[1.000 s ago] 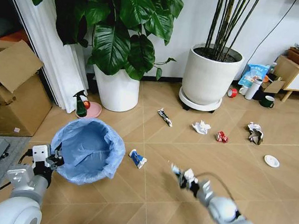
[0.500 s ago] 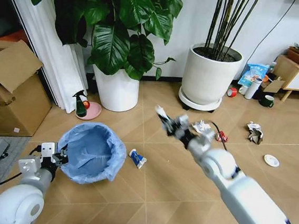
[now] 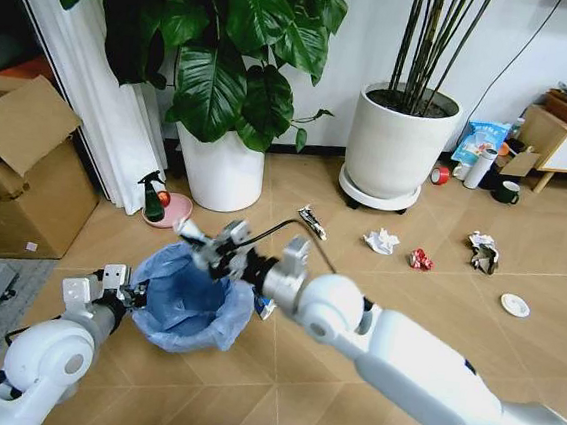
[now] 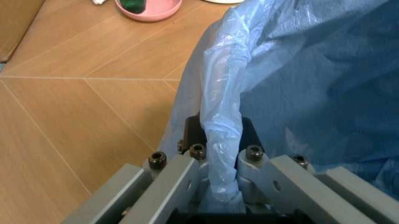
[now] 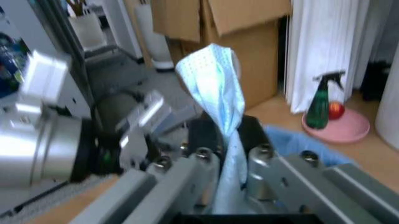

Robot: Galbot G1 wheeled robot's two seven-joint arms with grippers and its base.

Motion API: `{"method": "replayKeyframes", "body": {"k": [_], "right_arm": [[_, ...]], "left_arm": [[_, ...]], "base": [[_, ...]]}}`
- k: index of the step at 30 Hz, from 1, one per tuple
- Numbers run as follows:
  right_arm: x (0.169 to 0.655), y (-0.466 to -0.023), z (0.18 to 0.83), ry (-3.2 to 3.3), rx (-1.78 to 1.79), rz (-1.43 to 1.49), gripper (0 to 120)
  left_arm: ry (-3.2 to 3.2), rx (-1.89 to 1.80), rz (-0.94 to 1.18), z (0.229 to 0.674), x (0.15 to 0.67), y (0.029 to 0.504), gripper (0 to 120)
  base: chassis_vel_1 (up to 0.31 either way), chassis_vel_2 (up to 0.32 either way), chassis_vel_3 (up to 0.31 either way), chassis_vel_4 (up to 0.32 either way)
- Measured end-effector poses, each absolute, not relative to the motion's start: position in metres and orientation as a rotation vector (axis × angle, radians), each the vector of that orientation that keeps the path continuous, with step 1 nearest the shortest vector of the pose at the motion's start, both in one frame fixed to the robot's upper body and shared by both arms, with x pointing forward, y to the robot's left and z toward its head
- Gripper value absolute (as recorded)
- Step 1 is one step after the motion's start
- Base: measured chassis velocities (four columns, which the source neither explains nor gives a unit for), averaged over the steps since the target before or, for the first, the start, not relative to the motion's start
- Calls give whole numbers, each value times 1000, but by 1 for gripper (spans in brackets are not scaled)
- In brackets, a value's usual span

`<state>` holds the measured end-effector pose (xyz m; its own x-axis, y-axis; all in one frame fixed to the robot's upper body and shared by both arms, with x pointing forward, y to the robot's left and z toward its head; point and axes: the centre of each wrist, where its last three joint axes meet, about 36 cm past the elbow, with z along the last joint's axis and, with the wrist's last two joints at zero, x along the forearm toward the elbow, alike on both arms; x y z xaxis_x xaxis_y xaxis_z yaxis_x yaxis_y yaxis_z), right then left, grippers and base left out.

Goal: Pick up the trash bin and place the garbage on the floor into it.

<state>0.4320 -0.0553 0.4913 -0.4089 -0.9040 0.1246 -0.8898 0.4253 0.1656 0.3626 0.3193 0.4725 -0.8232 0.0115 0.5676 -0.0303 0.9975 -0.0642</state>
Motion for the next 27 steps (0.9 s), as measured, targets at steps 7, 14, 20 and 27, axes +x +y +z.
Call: {"method": "replayKeyframes", "body": {"k": [7,14,20,27], "right_arm": [[424,-43,479,-2428,1529,-73,31],[424,-37,479,-2423,1524,-77,51],[425,-32,479,-2428,1519,-87,76],[433,-32,497,-2532,1441,-104,98]], "left_arm": [[-2540,16,104,475,362,321,0],[-2548,13,110,477,363,321,0],[-2559,14,102,480,361,322,0],[-2565,20,105,483,360,323,0]], "base": [[0,0,0,0],[0,0,0,0],[0,0,0,0],[0,0,0,0]]}}
